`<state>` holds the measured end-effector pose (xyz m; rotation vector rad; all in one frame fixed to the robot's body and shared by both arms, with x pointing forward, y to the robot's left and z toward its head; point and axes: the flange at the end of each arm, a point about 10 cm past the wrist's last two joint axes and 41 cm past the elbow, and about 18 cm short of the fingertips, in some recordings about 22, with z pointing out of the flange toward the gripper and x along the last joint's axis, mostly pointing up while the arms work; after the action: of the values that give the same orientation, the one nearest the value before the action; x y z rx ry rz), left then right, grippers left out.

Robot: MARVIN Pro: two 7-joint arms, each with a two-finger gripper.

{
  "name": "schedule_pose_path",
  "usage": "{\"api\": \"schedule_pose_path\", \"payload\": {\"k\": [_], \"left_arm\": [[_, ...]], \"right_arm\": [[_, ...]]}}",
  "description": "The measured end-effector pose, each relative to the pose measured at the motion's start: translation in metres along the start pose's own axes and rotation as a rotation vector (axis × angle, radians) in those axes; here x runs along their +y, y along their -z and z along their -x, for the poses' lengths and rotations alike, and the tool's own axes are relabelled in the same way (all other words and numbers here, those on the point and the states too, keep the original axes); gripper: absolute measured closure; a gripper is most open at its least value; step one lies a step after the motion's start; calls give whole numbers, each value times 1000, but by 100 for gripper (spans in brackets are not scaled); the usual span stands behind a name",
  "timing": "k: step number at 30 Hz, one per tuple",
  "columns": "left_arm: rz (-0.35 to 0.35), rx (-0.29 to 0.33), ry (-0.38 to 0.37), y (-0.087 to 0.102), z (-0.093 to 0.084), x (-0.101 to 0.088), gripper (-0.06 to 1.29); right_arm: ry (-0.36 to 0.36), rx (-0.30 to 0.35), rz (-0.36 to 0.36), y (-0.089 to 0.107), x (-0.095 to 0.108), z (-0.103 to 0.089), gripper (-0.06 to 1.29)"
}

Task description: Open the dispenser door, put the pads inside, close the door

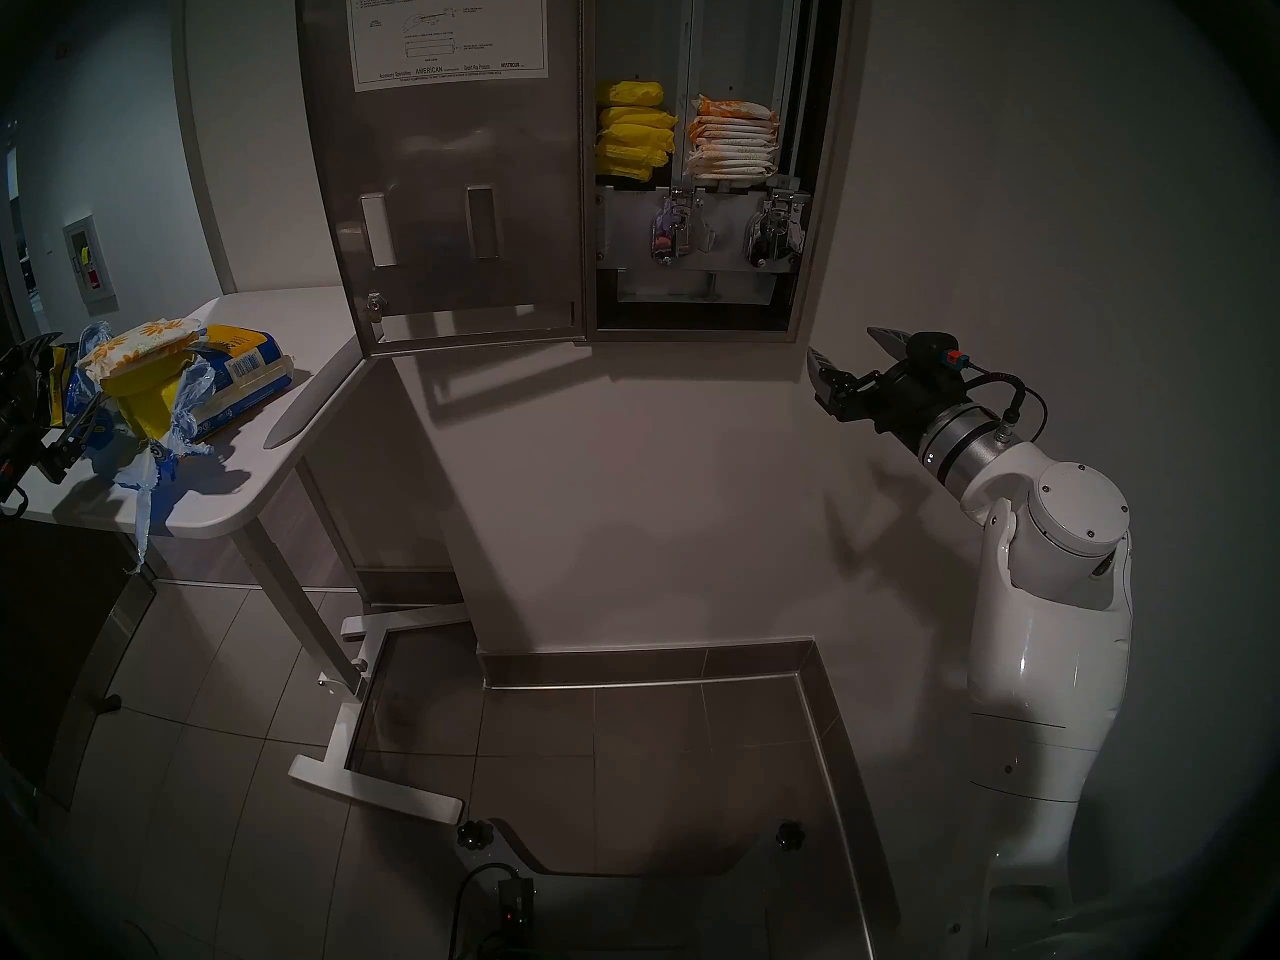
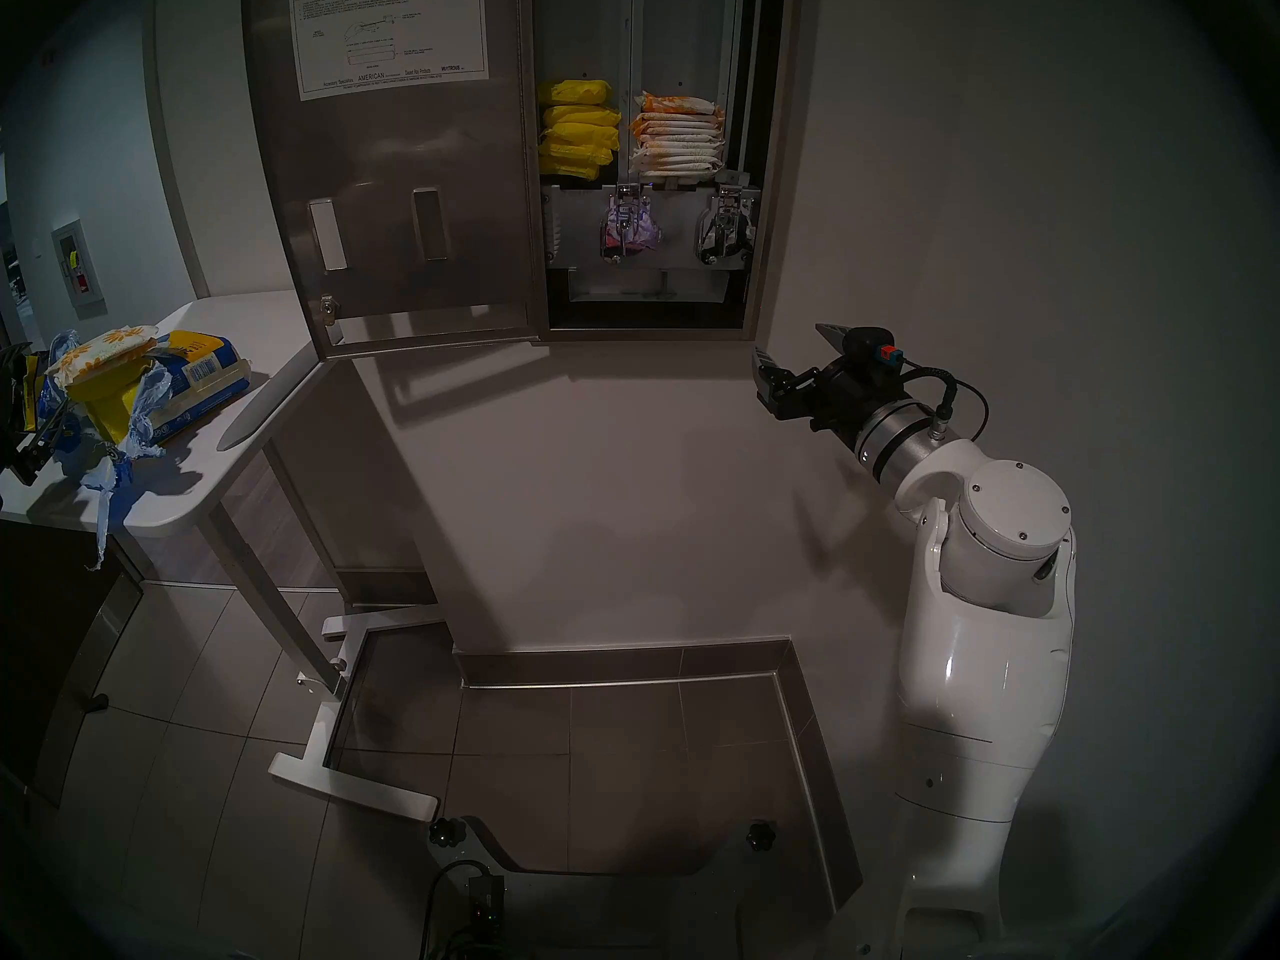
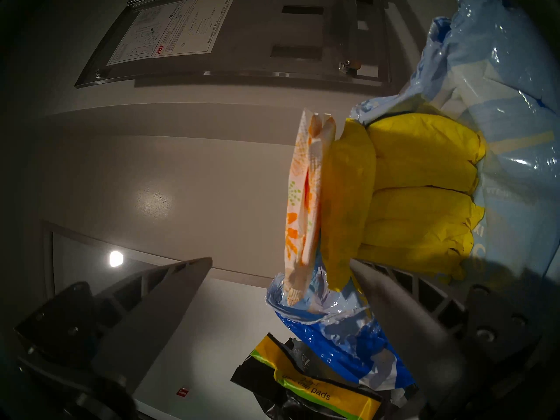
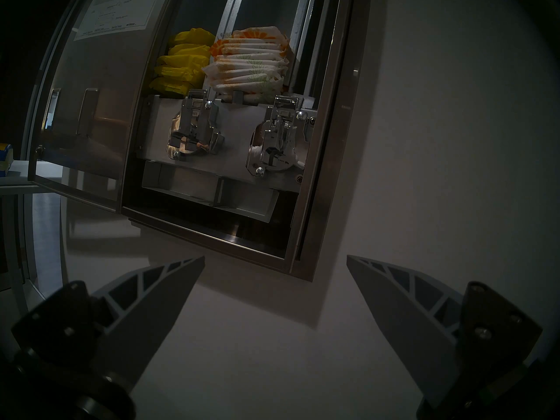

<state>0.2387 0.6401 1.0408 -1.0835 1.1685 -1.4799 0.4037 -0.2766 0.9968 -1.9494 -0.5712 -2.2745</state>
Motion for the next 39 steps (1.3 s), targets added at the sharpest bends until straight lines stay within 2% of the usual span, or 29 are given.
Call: {"api": "schedule_pose_path", "payload": {"k": [22, 39], "left_arm": [[-18, 16, -2, -6, -8, -14, 0], [-7, 27, 6, -15, -12, -13, 0]], "right_arm": [[0, 0, 0, 0, 0, 0, 1], [0, 0, 0, 0, 0, 0, 1]]}}
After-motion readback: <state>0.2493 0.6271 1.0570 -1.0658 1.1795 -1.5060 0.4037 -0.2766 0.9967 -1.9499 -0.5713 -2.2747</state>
